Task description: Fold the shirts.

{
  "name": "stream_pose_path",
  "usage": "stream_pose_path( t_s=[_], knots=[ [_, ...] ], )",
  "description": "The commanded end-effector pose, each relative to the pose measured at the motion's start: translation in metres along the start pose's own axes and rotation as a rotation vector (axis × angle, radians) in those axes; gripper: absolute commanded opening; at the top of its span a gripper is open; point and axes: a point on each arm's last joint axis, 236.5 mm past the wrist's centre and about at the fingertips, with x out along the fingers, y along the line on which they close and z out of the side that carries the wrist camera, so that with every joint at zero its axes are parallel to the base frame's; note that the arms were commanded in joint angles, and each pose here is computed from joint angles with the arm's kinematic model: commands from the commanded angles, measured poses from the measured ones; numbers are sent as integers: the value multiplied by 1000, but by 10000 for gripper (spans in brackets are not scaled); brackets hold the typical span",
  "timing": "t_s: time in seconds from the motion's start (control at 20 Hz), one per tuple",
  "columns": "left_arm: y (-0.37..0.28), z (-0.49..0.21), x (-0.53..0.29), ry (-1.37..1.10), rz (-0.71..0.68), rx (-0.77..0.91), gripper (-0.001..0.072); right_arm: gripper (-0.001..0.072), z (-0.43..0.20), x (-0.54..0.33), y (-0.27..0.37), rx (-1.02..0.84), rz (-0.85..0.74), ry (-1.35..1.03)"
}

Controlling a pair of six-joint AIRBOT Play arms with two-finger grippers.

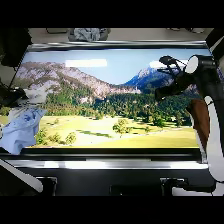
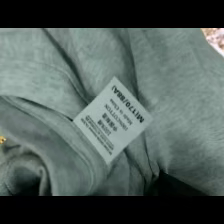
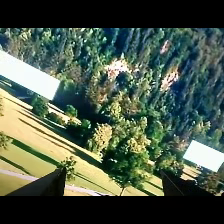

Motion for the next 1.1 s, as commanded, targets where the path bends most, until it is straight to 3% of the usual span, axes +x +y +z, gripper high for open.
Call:
stream_pose_path(
  t_s=[0.0, 0.05, 0.1, 0.25, 0.4, 0.5, 0.75, 1.05],
  knots=[
    [-18, -24, 28, 107, -87, 40, 438, 679, 1, 0, 0, 0, -1, -5],
    [-20, -27, 28, 116, -98, 56, 133, 680, 1, 0, 0, 0, -1, -3],
    [-26, -28, 24, 120, -128, 80, 42, 680, 0, 0, 0, 0, 1, -1],
    [-66, 4, -26, -17, -266, 73, 41, 681, 1, -2, 0, -3, -1, -4],
    [-133, 58, -169, -374, -527, 63, 41, 680, 5, -27, 0, -81, -29, -52],
    [-167, 54, -281, -583, -637, 156, 40, 680, 14, -62, -9, -117, -104, -125],
    [-233, -72, -479, -841, -777, 491, 41, 680, 16, -169, -16, -137, -287, -354],
    [-297, -247, -530, -708, -991, 857, 41, 679, -17, -270, -6, -149, -433, -540]
  ],
)
